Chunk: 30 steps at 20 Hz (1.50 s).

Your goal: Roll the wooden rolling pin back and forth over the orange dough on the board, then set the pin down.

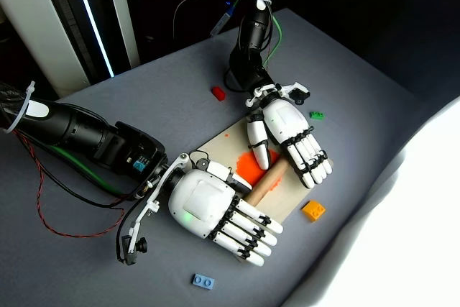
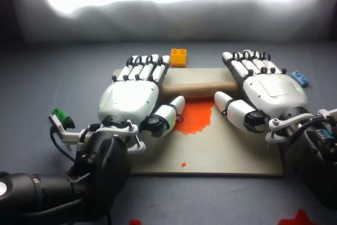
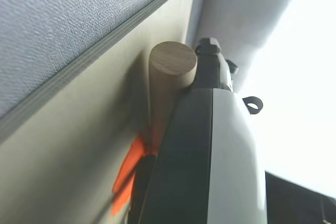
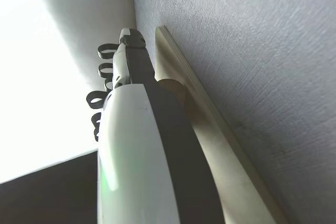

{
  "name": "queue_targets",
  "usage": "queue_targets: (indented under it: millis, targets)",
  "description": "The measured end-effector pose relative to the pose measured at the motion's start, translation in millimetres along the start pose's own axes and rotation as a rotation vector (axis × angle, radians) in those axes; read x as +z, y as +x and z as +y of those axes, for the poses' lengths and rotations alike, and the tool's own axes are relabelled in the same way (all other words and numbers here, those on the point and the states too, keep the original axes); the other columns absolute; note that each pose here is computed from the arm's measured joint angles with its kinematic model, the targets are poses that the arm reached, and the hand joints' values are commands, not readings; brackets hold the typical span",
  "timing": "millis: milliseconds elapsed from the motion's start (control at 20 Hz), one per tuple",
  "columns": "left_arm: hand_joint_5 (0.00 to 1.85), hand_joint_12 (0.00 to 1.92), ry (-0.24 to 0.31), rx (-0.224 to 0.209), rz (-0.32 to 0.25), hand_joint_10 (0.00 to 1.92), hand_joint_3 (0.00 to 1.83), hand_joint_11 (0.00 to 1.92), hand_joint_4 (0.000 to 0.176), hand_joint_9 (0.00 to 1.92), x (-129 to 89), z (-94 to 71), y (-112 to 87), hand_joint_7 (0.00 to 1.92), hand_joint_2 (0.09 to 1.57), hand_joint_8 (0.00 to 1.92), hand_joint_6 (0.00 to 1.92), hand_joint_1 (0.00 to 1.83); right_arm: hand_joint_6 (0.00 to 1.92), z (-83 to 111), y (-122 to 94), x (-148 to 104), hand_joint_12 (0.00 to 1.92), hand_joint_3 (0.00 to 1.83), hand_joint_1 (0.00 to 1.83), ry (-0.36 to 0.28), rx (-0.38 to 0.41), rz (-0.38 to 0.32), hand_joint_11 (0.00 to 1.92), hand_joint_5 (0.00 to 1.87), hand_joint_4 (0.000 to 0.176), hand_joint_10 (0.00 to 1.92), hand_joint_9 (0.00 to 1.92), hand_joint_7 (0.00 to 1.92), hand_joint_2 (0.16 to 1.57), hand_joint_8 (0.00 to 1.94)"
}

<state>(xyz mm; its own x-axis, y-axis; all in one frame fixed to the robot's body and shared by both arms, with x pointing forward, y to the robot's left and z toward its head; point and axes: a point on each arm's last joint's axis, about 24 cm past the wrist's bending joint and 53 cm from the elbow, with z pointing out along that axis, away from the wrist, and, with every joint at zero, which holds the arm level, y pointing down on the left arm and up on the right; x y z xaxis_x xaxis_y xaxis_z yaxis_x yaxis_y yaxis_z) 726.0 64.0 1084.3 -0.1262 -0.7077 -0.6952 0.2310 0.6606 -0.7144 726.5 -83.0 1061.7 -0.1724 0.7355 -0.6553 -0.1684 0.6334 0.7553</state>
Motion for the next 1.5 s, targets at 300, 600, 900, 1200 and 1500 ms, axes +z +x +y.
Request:
queue_targets:
  millis: [300, 600, 900, 1200, 1500]
  targets:
    - [0.01, 0.00, 0.000, 0.006, 0.008, 0.00, 0.00, 0.00, 0.000, 0.00, 4.8, 0.5, -0.7, 0.00, 1.53, 0.00, 0.00, 0.00, 0.00, -1.0, -1.6, 3.9, 0.00, 0.00, 0.00, 0.004, 0.007, -0.003, 0.00, 0.01, 0.000, 0.00, 0.00, 0.01, 1.56, 0.00]
    - [0.00, 0.00, 0.004, 0.006, 0.005, 0.00, 0.00, 0.00, 0.000, 0.00, 8.9, -1.0, -0.3, 0.00, 1.52, 0.00, 0.00, 0.00, 0.01, -2.0, -2.3, 6.1, 0.00, 0.00, 0.00, 0.004, 0.013, -0.010, 0.00, 0.03, 0.000, 0.00, 0.00, 0.03, 1.55, 0.01]
    - [0.02, 0.00, 0.008, 0.001, 0.006, 0.00, 0.00, 0.00, 0.000, 0.00, 13.5, -3.9, 0.6, 0.00, 1.53, 0.00, 0.01, 0.00, 0.01, -3.7, -3.8, 7.4, 0.00, 0.00, 0.00, 0.006, 0.013, -0.012, 0.00, 0.04, 0.000, 0.01, 0.02, 0.05, 1.55, 0.01]
    - [0.09, 0.00, 0.010, 0.005, 0.012, 0.01, 0.00, 0.00, 0.000, 0.03, 15.5, -4.3, 0.8, 0.08, 1.53, 0.03, 0.03, 0.00, 0.04, -2.5, -5.4, 8.2, 0.01, 0.00, 0.00, 0.004, 0.010, -0.017, 0.02, 0.15, 0.000, 0.04, 0.13, 0.20, 1.56, 0.03]
    - [0.11, 0.00, 0.008, 0.008, 0.013, 0.02, 0.00, 0.00, 0.000, 0.05, 17.8, -3.0, -0.6, 0.11, 1.53, 0.03, 0.03, 0.00, 0.01, -2.1, -5.7, 8.9, 0.22, 0.00, 0.00, 0.007, 0.006, -0.017, 0.00, 0.18, 0.000, 0.01, 0.17, 0.24, 1.55, 0.00]
